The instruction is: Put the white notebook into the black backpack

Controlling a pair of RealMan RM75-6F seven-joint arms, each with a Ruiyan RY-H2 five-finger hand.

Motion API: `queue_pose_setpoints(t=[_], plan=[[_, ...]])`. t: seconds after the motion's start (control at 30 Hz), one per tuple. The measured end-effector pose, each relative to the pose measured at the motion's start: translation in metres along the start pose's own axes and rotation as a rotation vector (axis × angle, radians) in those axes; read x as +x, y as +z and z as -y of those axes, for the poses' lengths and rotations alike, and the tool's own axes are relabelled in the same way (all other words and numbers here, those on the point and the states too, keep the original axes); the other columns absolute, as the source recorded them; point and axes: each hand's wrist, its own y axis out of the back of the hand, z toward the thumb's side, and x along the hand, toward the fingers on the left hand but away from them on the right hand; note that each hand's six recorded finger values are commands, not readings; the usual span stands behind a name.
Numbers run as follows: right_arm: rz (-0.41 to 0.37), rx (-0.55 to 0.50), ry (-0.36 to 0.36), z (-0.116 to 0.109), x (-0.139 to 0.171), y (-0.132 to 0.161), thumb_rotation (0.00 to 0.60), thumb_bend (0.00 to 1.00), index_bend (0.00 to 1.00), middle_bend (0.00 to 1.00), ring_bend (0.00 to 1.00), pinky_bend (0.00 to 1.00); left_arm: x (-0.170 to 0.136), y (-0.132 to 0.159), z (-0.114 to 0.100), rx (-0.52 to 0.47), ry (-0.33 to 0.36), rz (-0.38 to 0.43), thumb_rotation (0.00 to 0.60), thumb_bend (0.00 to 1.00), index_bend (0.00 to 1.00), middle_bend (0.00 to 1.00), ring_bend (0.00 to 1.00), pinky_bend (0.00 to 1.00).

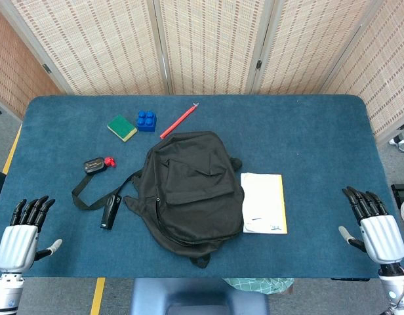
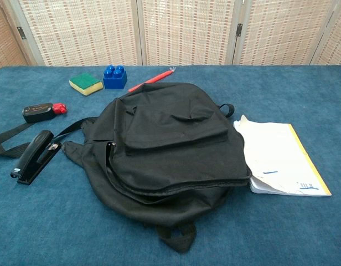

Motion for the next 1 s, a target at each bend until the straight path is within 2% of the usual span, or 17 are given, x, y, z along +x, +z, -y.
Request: queue_pose_setpoints(t=[0.23, 0.57, 0.9, 1.0], plan=[[0.000, -0.088, 0.041, -0.001, -0.005, 0.003, 0.600, 0.29, 0.06, 0.10, 0.13, 0.14, 0.002, 0.000, 0.005, 0.013, -0.006, -0.013, 0.600, 0.22, 0.15, 0.12, 0.12, 0.00], [-0.017, -0.104, 0.050, -0.006, -0.008, 0.006, 0.600, 0.29, 0.06, 0.10, 0.13, 0.14, -0.001, -0.001, 0.003, 0.005, 0.001, -0.016, 0.600, 0.22, 0.15, 0.12, 0.12, 0.00], [-0.017, -0.140, 0.029, -0.026, 0.003, 0.005, 0.600, 0.29, 0.06, 0.10, 0.13, 0.14, -0.006, -0.003, 0.001, 0.002, 0.010, -0.012, 0.600, 0.22, 0.15, 0.12, 0.12, 0.00], [-0.027, -0.136, 0.038, -0.023, 0.004, 0.007, 0.600, 0.29, 0.06, 0.10, 0.13, 0.14, -0.007, -0.003, 0.002, 0.001, 0.008, -0.009, 0.600, 0.22, 0.15, 0.12, 0.12, 0.00]])
